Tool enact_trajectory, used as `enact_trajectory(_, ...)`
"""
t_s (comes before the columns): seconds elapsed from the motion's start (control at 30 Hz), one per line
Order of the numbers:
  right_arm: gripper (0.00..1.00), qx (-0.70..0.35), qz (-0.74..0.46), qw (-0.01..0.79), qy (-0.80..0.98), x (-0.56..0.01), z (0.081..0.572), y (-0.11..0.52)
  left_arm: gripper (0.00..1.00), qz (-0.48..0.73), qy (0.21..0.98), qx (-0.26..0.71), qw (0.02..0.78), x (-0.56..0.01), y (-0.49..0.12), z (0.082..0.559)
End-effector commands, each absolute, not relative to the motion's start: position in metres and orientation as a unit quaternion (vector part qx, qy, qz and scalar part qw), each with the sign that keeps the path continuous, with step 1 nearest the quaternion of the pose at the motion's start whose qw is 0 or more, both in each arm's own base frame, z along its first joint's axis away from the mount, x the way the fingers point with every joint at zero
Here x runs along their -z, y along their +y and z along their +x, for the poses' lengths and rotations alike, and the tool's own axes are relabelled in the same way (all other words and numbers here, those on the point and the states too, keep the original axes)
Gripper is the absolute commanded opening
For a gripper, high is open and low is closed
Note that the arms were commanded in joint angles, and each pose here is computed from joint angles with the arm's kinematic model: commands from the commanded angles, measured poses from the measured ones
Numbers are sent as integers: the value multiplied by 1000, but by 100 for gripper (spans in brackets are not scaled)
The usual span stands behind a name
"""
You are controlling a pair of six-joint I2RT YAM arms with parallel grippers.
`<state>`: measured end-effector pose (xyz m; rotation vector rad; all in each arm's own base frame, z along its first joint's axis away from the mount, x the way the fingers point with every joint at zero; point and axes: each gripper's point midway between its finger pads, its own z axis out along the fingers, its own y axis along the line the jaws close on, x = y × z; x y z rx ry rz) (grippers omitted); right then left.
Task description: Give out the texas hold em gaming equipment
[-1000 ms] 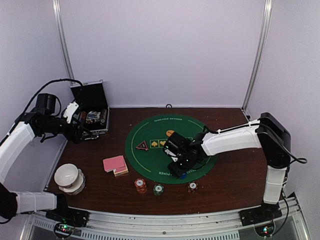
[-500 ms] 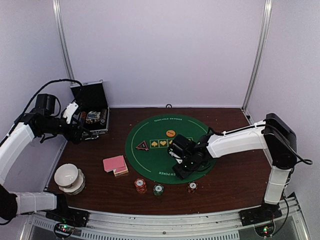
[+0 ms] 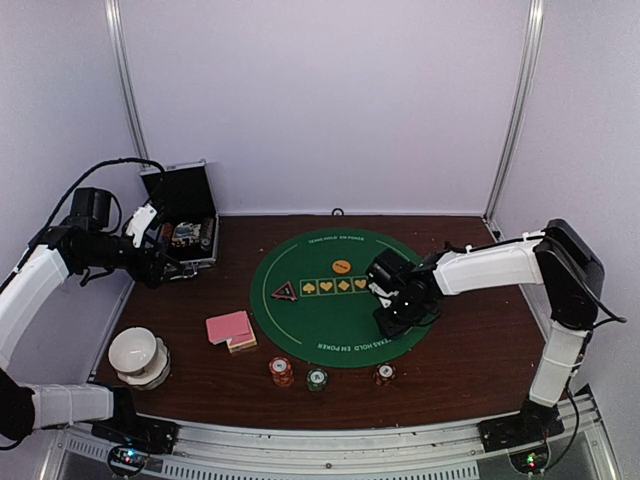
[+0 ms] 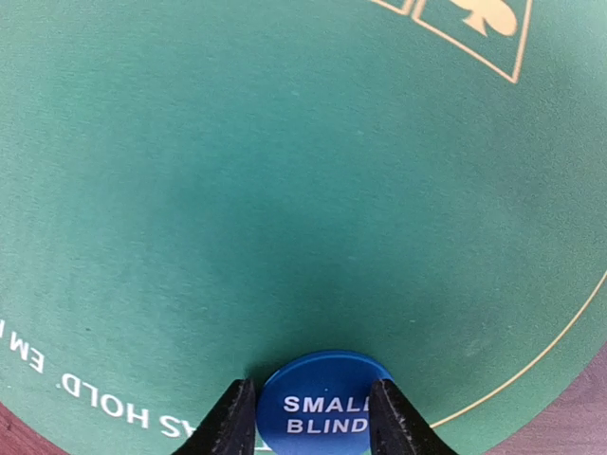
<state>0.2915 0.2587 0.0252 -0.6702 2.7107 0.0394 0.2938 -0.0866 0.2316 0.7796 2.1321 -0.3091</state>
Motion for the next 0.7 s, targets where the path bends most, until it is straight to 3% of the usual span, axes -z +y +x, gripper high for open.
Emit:
enact_trajectory(0.0, 43, 11, -221, 152, 963, -20, 284, 235, 98, 322, 841, 128, 415, -233, -90, 290)
enact_trajectory(0.2, 42, 13, -214, 161, 963, -30, 285, 230, 98, 324, 841, 129, 414, -232, -91, 290)
enact_trajectory(0.47, 67, -10, -255, 200, 946, -88, 268, 251, 98, 322, 841, 133, 413, -232, -91, 290)
enact_trajectory(0.67, 73, -47, -296, 172, 938, -95, 219, 274, 97, 322, 841, 134, 413, -232, -92, 290)
